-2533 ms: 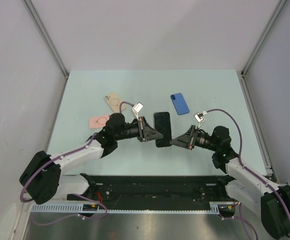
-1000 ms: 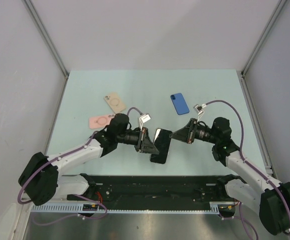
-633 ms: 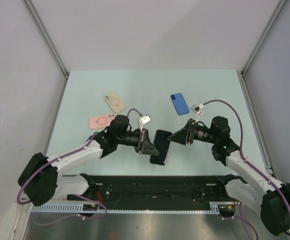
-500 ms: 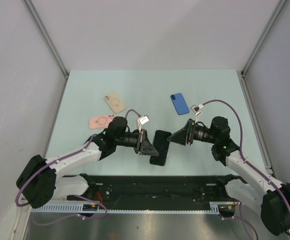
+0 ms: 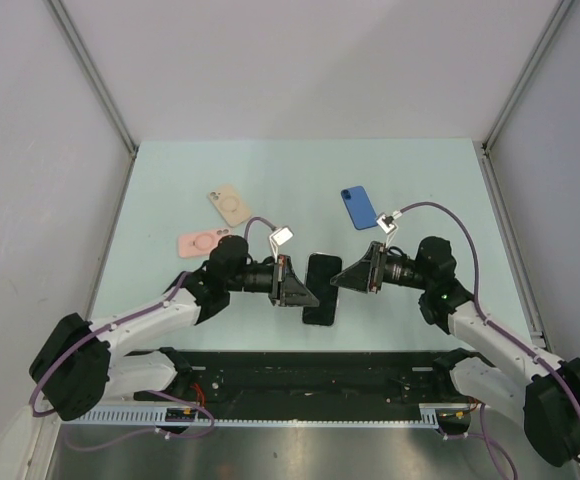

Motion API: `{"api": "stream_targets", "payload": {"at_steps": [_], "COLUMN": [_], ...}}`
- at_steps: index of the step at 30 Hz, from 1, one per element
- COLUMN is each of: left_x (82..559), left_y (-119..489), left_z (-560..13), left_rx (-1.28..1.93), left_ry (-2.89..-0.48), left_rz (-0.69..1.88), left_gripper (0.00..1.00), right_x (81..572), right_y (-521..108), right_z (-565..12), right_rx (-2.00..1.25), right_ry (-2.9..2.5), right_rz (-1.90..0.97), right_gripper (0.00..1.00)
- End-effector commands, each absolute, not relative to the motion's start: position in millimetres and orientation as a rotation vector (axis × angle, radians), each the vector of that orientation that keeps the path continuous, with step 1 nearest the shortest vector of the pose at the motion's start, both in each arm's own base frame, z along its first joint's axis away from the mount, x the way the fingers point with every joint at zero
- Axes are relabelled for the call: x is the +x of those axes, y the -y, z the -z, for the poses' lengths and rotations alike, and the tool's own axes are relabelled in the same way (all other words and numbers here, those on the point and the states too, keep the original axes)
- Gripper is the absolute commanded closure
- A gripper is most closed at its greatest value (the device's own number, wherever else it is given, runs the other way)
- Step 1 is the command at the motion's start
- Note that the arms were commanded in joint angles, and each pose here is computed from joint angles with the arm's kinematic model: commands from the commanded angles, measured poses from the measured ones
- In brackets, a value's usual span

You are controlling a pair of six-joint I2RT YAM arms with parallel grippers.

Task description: Put the phone into the phone case

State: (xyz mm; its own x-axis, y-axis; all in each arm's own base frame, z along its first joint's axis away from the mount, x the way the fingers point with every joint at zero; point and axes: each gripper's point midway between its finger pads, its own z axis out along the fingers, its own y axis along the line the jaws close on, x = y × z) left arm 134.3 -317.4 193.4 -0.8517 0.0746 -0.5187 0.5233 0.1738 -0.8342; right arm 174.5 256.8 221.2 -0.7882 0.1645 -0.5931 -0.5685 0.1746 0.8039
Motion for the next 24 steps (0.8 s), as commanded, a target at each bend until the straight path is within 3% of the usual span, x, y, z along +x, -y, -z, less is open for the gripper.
{"api": "stream_targets", "payload": {"at_steps": [1, 2, 3, 6, 11, 15, 16, 18, 19, 24], "left_x": [146, 153, 156, 168, 171, 169, 171, 176, 178, 190], "left_y": [317, 315, 313, 306, 305, 304, 301, 295, 289, 267], "left_z": [-201, -190, -183, -169, -168, -176, -175, -178, -173, -169], "left_rx": [0.562, 0.507, 0.483, 0.421, 0.408, 0.419, 0.410, 0.395, 0.377, 0.293], "left_ry": [-2.053, -2.126, -2.159, -2.231, -2.235, -2.203, -2.206, -2.193, -2.218, -2.229], "left_rz": [1.655, 1.583, 1.545, 1.421, 1.395, 1.408, 1.379, 1.333, 1.283, 1.172], "left_gripper": [1.00, 1.00, 1.00, 1.00, 0.95, 0.69, 0.57, 0.48, 0.37, 0.18], "right_x": [182, 183, 185, 188, 193, 199, 201, 208, 208, 226], "right_y": [-258, -258, -258, -260, -264, -262, -260, -256, -252, -228], "right_z": [-226, -227, -229, -230, -219, -217, -211, -213, -203, -171], "right_rx": [-0.351, -0.346, -0.342, -0.325, -0.320, -0.334, -0.318, -0.342, -0.327, -0.216], "right_ry": [-1.852, -1.846, -1.832, -1.822, -1.849, -1.855, -1.890, -1.891, -1.950, -2.135], "right_rz": [-1.638, -1.633, -1.620, -1.599, -1.557, -1.525, -1.502, -1.434, -1.411, -1.304], "right_gripper": [0.67, 0.71, 0.82, 0.97, 1.00, 1.00, 1.00, 1.00, 1.00, 1.00]}}
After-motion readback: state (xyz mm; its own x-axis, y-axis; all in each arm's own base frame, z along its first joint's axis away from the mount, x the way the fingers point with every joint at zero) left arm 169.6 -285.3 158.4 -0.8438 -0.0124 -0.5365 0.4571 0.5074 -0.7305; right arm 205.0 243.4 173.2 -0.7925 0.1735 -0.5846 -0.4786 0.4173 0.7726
